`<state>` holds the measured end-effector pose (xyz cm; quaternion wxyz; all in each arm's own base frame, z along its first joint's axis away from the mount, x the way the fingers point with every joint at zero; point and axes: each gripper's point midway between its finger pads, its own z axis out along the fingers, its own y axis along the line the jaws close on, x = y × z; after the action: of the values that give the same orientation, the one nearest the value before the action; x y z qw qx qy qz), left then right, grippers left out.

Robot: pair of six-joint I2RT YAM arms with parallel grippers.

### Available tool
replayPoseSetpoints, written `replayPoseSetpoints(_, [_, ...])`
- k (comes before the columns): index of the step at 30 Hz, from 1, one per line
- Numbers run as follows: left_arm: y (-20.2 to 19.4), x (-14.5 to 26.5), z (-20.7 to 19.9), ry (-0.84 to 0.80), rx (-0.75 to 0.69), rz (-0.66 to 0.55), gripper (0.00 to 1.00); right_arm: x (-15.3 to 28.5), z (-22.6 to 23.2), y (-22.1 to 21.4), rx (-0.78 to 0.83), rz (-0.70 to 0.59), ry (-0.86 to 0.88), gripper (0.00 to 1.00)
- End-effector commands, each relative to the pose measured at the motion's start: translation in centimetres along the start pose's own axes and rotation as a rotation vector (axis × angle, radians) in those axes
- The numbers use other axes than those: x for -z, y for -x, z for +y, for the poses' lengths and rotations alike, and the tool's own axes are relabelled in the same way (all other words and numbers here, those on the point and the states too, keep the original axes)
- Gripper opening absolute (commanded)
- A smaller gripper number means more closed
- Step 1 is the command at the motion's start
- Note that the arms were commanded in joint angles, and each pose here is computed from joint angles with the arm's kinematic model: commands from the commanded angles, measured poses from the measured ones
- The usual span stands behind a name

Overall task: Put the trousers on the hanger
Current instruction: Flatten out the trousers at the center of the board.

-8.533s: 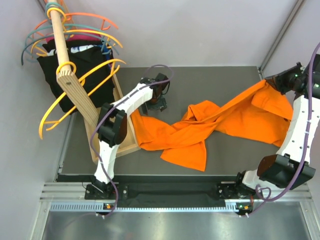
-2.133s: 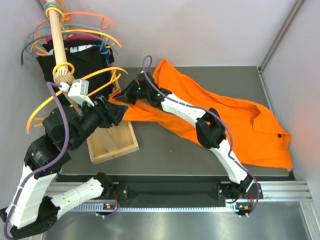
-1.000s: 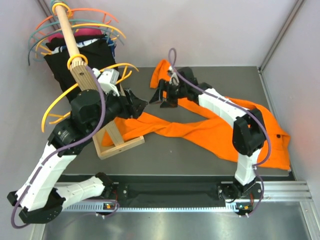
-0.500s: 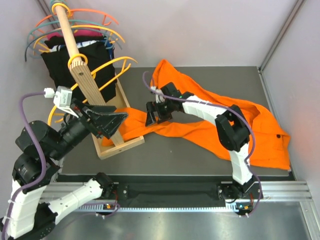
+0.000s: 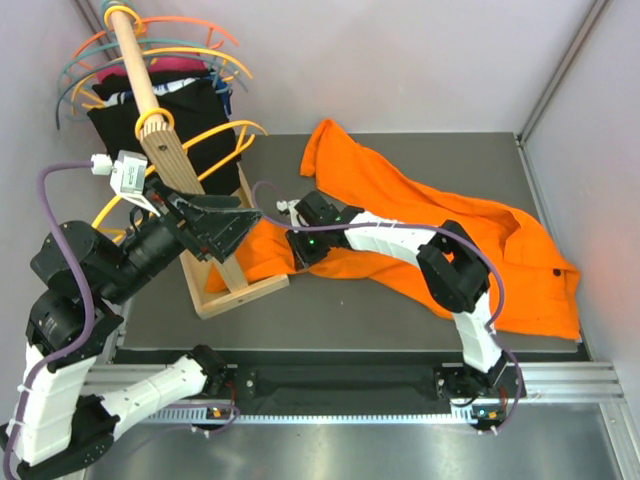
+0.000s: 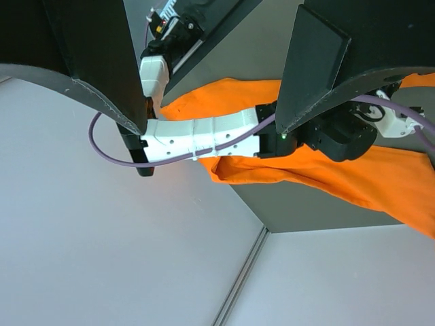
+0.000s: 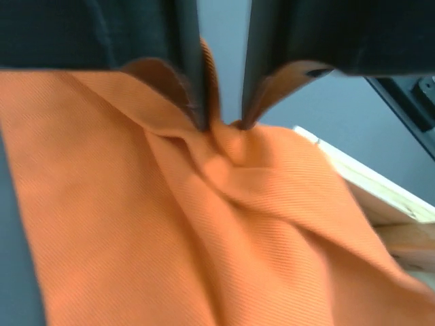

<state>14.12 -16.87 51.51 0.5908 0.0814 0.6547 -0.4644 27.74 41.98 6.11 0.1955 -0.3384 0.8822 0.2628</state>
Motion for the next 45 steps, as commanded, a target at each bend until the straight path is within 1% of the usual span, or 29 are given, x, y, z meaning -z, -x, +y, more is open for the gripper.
replayPoseSetpoints(1, [1.3, -0.3, -0.8, -0.026, 0.007, -0.043, 0.81, 2.7, 0.9, 3.4, 0.0, -0.135, 0.005, 0.19])
replayPoseSetpoints(2, [1.4, -0.5, -0.8, -0.024, 0.007, -0.043, 0.81, 2.8, 1.0, 3.3, -0.008, -0.128, 0.018, 0.04])
replayPoseSetpoints(3, [1.4, -0.6, -0.9, -0.026, 0.007, -0.043, 0.8, 2.8, 1.1, 3.3, -0.021, -0.13, 0.03, 0.0])
replayPoseSetpoints(11, [3.5, -0.5, -0.9, 0.002, -0.027, -0.096, 0.8, 7.6, 5.3, 5.5, -0.083, -0.188, 0.198, 0.0])
replayPoseSetpoints(14, [4.4, 0.0, -1.2, 0.002, -0.043, -0.124, 0.8, 10.8, 9.1, 5.8, -0.114, -0.165, 0.393, 0.0])
replayPoseSetpoints(15, [4.5, 0.0, -1.3, 0.001, -0.046, -0.127, 0.8, 12.3, 11.0, 5.4, -0.165, -0.122, 0.495, 0.0])
replayPoseSetpoints(16, [4.8, 0.0, -1.4, -0.002, -0.054, -0.132, 0.8, 13.9, 12.3, 5.8, -0.177, -0.136, 0.557, 0.0])
replayPoseSetpoints(17, [4.9, 0.0, -1.5, -0.003, -0.058, -0.135, 0.8, 15.2, 13.4, 5.9, -0.269, -0.113, 0.614, 0.0])
replayPoseSetpoints(18, [4.9, 0.0, -1.4, -0.001, -0.061, -0.136, 0.8, 16.6, 14.4, 6.1, -0.29, -0.108, 0.667, 0.0])
replayPoseSetpoints(19, [5.0, -0.2, -1.5, -0.003, -0.069, -0.134, 0.8, 18.7, 15.2, 6.9, -0.285, -0.159, 0.702, 0.0])
replayPoseSetpoints(21, [4.8, -0.5, -1.4, 0.003, -0.07, -0.124, 0.8, 20.7, 14.7, 8.4, -0.359, -0.196, 0.714, 0.0])
replayPoseSetpoints(22, [4.7, -0.9, -1.2, 0.006, -0.07, -0.115, 0.8, 21.6, 14.0, 9.0, -0.392, -0.226, 0.708, 0.0])
replayPoseSetpoints(24, [4.5, -1.2, -1.2, 0.004, -0.066, -0.109, 0.8, 22.6, 8.7, 11.4, -0.533, -0.304, 0.657, 0.0])
replayPoseSetpoints(25, [4.3, -1.7, -1.2, 0.005, -0.059, -0.097, 0.79, 21.9, 5.8, 11.5, -0.605, -0.322, 0.621, 0.0])
replayPoseSetpoints(26, [4.2, -1.9, -1.2, 0.003, -0.054, -0.091, 0.79, 22.8, 0.9, 13.1, -0.671, -0.419, 0.582, 0.0])
replayPoseSetpoints(27, [4.1, -2.1, -1.3, -0.001, -0.051, -0.083, 0.78, 21.1, -2.6, 13.1, -0.729, -0.422, 0.54, 0.0])
replayPoseSetpoints(28, [3.4, -2.7, -1.0, 0.01, -0.044, -0.051, 0.76, 20.8, -5.3, 13.8, -0.738, -0.443, 0.515, 0.0])
replayPoseSetpoints(29, [3.2, -2.9, -0.8, 0.02, -0.041, -0.04, 0.74, 20.1, -9.3, 13.2, -0.757, -0.425, 0.473, 0.0])
replayPoseSetpoints(30, [2.9, -3.7, -0.5, 0.036, -0.04, -0.016, 0.72, 15.6, -13.1, 11.5, -0.836, -0.333, 0.425, 0.0])
replayPoseSetpoints(31, [1.9, -3.9, 0.2, 0.067, -0.041, 0.036, 0.71, 15.4, -14.9, 12.7, -0.812, -0.346, 0.408, 0.01])
replayPoseSetpoints(32, [1.3, -4.2, 0.5, 0.081, -0.046, 0.071, 0.69, 14.2, -16.5, 12.3, -0.783, -0.335, 0.388, 0.03])
replayPoseSetpoints(33, [1.4, -4.8, 0.4, 0.087, -0.052, 0.094, 0.68, 11.0, -17.8, 10.3, -0.839, -0.242, 0.371, 0.04])
replayPoseSetpoints(34, [0.5, -4.9, 1.3, 0.131, -0.07, 0.15, 0.67, 10.1, -17.7, 10.8, -0.777, -0.231, 0.36, 0.11])
replayPoseSetpoints(38, [1.0, -4.9, 1.7, 0.151, -0.123, 0.151, 0.68, 9.0, -16.2, 9.2, -0.76, -0.196, 0.34, 0.19])
replayPoseSetpoints(40, [1.1, -5.1, 1.7, 0.151, -0.144, 0.157, 0.68, 8.4, -16.3, 6.9, -0.778, -0.161, 0.308, 0.3])
replayPoseSetpoints(41, [0.9, -5.3, 1.6, 0.143, -0.147, 0.17, 0.68, 8.4, -16.8, 6.2, -0.777, -0.166, 0.257, 0.39])
replayPoseSetpoints(42, [1.1, -5.8, 1.3, 0.13, -0.15, 0.171, 0.68, 9.3, -16.8, 5.8, -0.762, -0.178, 0.223, 0.55])
replayPoseSetpoints(44, [1.3, -6.6, 0.7, 0.1, -0.147, 0.174, 0.68, 10.5, -18.0, 4.9, -0.709, -0.178, 0.097, 0.66])
replayPoseSetpoints(45, [1.4, -7.5, -0.3, 0.048, -0.14, 0.175, 0.68, 12.2, -17.8, 5.8, -0.667, -0.211, 0.068, 0.72])
